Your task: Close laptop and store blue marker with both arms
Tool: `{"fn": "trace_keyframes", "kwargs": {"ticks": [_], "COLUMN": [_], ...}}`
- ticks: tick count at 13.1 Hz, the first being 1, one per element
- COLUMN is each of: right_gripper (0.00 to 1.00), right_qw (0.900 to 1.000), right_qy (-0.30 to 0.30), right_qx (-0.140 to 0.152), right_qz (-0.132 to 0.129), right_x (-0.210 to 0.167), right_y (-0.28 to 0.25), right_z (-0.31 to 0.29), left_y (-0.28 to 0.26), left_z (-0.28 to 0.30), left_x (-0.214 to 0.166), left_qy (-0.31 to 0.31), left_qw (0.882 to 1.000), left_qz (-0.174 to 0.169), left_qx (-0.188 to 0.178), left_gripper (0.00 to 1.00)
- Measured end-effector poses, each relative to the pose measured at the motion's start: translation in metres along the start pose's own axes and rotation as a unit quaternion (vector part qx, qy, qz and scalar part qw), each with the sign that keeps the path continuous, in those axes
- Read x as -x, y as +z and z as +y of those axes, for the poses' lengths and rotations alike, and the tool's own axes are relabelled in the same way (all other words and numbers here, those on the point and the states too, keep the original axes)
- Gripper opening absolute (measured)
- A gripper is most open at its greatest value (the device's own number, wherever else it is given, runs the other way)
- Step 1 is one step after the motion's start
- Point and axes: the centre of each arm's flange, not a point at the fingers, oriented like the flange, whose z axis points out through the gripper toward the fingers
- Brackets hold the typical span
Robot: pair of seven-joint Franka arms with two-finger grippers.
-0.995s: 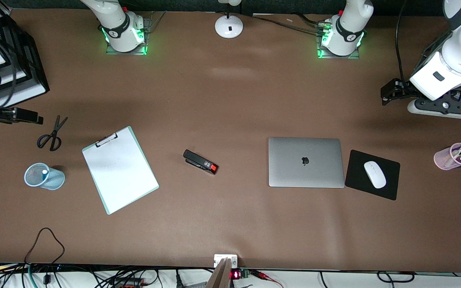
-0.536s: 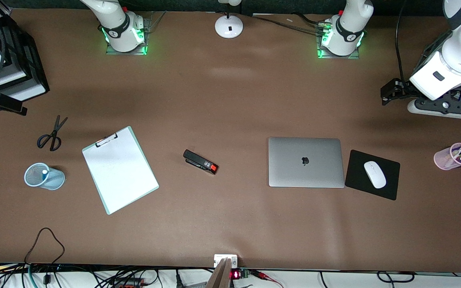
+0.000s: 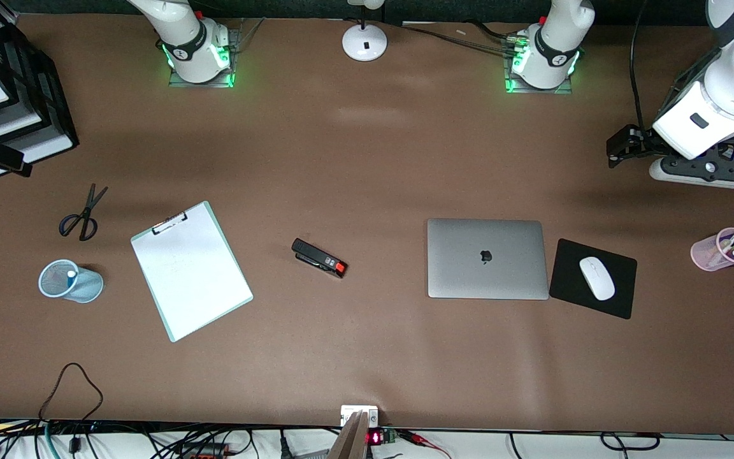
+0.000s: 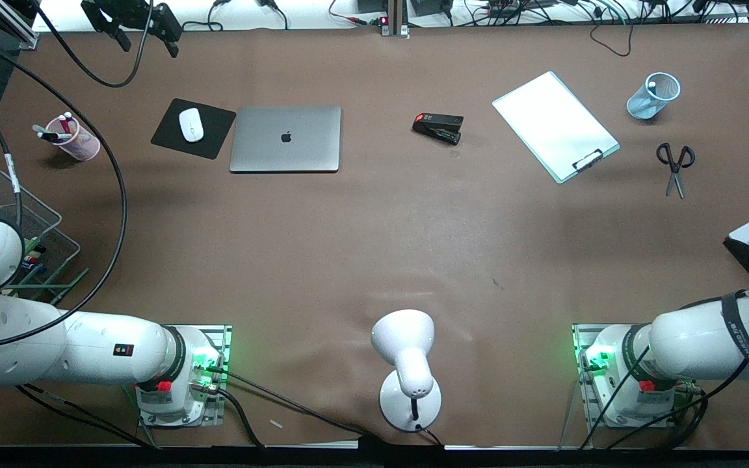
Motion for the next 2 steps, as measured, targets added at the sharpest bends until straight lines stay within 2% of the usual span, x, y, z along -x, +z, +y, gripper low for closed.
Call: {"fn": "trace_keyframes", "kwargs": {"ticks": [2], "right_gripper": [1.0], "right_qw": [1.0], "right_qy": [-0.001], "right_qx": [-0.001], "right_qz": [0.003], "right_x": [0.0034], "right_y": [-0.0042], "right_z": [-0.0002], "left_y": [0.0], "left_z": [0.0], "left_x": [0.0], "left_qy": [0.0], "left_qw": [1.0], "left_qz": [0.0], "left_qx": [0.0], "left_gripper": [1.0]}}
